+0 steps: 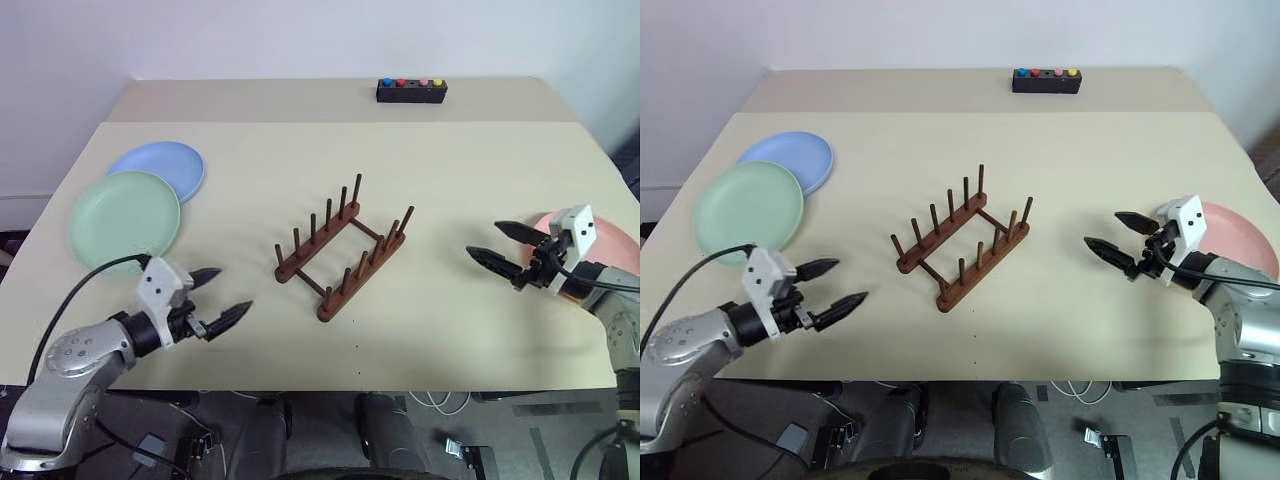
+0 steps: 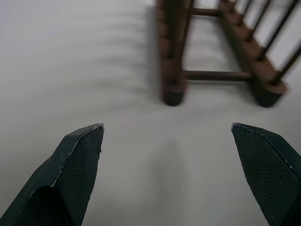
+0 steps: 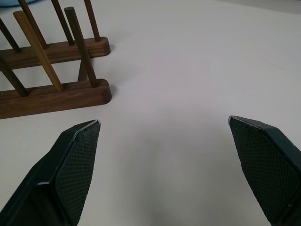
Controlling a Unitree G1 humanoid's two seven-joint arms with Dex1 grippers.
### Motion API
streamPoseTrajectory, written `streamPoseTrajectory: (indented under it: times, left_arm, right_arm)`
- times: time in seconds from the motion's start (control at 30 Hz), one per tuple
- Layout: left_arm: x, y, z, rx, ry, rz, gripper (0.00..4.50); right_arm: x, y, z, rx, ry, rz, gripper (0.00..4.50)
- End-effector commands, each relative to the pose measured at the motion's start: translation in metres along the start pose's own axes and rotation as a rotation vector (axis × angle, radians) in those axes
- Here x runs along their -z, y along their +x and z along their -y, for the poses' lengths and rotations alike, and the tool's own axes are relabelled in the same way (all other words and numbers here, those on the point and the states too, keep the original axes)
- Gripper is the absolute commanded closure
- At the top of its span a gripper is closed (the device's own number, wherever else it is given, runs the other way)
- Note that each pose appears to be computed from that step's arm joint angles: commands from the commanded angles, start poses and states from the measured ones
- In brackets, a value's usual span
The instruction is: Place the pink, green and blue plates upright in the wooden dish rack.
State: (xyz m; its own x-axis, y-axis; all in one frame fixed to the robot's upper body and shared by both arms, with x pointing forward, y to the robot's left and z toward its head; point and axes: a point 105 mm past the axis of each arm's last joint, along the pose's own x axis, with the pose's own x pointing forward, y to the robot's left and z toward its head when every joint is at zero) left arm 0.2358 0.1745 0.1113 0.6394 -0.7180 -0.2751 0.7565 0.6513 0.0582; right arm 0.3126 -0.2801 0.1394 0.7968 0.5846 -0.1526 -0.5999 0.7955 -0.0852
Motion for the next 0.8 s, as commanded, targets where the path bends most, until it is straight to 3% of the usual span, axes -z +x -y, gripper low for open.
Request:
streamPoseTrajectory:
  times: [0.03, 0.2, 0.43, 0.63, 0.73, 0.8]
  left_arm:
    - [-0.004, 0.007, 0.025, 0.141, 0.01, -0.009, 0.0]
    - [0.003, 0.041, 0.047, 0.272, 0.065, -0.031, 0.0]
    - [0.008, 0.087, 0.064, 0.285, 0.075, -0.01, 0.0]
    - [0.013, 0.104, 0.056, 0.202, 0.084, -0.015, 0.0]
    - [0.014, 0.109, 0.05, 0.157, 0.095, -0.018, 0.87]
    - [0.013, 0.11, 0.05, 0.154, 0.099, -0.001, 1.94]
  right_arm:
    - [-0.011, 0.002, -0.011, -0.026, -0.021, 0.038, 0.05]
    - [-0.01, -0.002, -0.018, -0.03, -0.014, 0.034, 0.05]
    - [-0.01, -0.01, -0.024, -0.012, -0.007, 0.037, 0.05]
    - [-0.009, -0.014, -0.03, 0.002, -0.001, 0.032, 0.05]
    - [-0.01, -0.016, -0.033, 0.001, 0.002, 0.034, 0.0]
    - [-0.012, -0.019, -0.039, -0.018, 0.014, 0.032, 0.0]
